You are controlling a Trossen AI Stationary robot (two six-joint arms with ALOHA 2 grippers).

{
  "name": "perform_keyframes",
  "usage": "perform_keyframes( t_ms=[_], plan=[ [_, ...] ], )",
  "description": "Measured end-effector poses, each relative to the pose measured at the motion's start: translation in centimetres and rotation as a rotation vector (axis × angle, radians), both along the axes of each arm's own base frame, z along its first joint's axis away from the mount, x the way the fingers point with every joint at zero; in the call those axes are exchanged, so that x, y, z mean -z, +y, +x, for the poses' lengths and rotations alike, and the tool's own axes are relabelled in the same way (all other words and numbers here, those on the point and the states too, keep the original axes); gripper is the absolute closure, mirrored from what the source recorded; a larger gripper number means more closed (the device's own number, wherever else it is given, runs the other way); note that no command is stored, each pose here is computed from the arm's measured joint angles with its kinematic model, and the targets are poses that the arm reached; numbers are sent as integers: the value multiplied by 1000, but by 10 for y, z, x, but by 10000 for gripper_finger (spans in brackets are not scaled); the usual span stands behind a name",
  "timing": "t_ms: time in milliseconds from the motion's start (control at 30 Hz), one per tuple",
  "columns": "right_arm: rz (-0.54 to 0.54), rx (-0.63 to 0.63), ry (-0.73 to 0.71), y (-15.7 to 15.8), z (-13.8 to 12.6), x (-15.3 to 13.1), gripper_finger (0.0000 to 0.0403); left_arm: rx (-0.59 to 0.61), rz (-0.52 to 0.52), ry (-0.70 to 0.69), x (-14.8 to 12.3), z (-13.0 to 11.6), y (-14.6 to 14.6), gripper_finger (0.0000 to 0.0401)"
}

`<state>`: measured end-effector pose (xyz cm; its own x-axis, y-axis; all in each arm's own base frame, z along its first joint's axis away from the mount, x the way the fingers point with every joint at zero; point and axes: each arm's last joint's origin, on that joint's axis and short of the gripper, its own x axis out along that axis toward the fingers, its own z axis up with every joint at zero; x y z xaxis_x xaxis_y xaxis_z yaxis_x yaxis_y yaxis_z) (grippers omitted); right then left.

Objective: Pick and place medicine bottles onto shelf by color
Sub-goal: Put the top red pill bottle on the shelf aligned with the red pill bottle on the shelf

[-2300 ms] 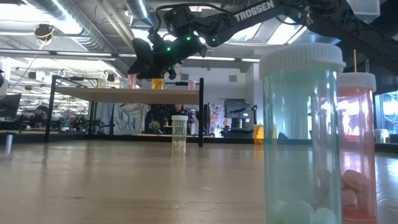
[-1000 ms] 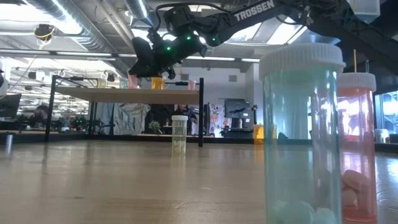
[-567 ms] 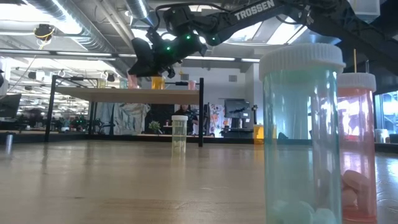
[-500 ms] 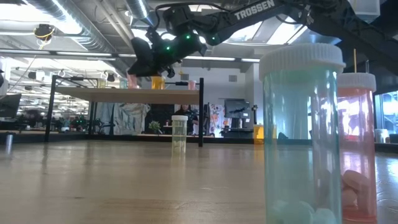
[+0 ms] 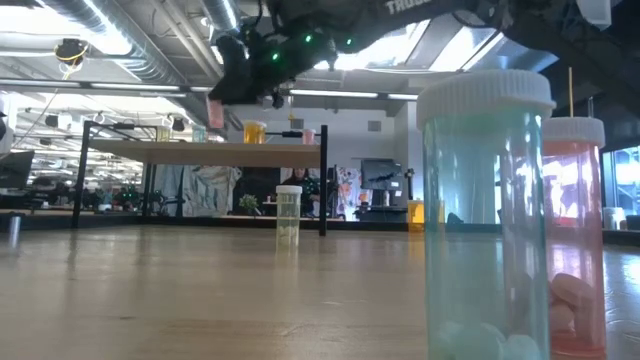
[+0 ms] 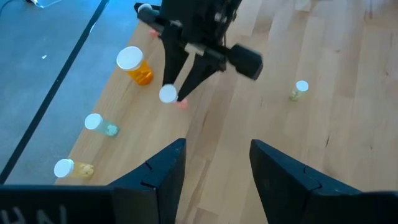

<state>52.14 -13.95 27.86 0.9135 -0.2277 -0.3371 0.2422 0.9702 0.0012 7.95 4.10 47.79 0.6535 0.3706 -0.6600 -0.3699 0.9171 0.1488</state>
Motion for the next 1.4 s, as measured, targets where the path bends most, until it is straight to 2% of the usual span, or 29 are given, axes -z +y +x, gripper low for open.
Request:
perform_keyframes(
  t_ms=[233,467,867,1067,1400],
  plan=[
    [-52,-13,17,9,-12,-26,289,0,0,0,0,0,0,228],
    [-91,-22,-4,18,-32,-65,289,0,0,0,0,0,0,228],
    [-177,106,51,26,-84,-126,289,1,-3,13,1,5,3,228],
    [-120,127,61,29,-97,-135,289,2,-1,8,1,12,6,228],
    [-46,168,115,26,-101,-128,289,2,-16,39,4,24,12,228]
  ],
)
